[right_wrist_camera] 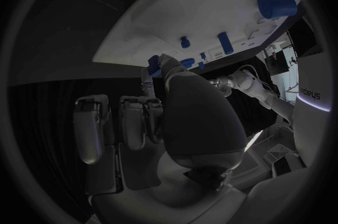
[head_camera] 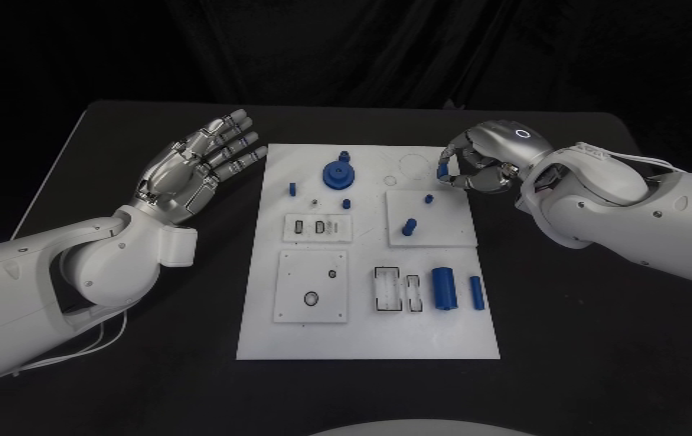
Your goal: Assemble the parts on the task board
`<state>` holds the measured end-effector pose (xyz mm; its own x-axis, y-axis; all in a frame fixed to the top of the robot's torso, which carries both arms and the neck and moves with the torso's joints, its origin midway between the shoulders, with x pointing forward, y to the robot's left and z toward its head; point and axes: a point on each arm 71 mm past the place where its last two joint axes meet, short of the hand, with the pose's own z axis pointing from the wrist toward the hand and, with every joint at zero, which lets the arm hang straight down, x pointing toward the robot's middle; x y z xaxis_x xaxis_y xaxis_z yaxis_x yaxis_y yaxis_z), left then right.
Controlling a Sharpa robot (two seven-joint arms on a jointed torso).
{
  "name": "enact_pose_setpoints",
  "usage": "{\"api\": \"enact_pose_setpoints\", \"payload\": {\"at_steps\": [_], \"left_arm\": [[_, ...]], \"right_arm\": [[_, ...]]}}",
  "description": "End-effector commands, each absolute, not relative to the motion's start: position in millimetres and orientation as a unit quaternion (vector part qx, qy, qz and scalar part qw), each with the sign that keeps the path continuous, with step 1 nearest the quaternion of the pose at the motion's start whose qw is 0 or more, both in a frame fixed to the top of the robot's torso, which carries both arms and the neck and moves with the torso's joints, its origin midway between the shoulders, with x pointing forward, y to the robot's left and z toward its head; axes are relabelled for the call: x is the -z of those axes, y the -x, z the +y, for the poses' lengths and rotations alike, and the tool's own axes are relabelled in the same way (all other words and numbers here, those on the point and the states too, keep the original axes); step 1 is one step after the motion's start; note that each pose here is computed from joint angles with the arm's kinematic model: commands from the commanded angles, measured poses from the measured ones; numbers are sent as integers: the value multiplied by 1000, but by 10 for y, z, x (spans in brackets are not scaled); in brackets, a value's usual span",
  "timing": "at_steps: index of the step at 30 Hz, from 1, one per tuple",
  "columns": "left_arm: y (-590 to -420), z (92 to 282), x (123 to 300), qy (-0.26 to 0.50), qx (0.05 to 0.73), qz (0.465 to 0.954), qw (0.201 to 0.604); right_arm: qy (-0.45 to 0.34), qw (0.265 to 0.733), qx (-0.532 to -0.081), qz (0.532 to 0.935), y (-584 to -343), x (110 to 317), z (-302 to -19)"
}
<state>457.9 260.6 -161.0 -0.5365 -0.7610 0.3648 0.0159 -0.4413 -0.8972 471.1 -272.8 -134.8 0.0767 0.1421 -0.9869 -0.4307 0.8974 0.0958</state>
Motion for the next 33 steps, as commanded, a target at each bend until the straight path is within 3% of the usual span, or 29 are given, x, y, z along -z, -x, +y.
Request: {"api": "enact_pose_setpoints", "payload": {"at_steps": [1,13,26,33], "left_arm": [[-4574,2578,1606,400,753,456,255],[-4573,2554,1609,401,752,458,254],[-4572,2543,1613,403,750,459,252],[-4579,2534,1614,403,751,459,250]], "right_arm": [[119,742,-209,626,-4646,1242,-2570],[177,704,-252,640,-4490,1261,-1869],[231,671,-246,660,-4457,1427,-1294],[244,659,-228,674,-4460,1511,-1139]]}}
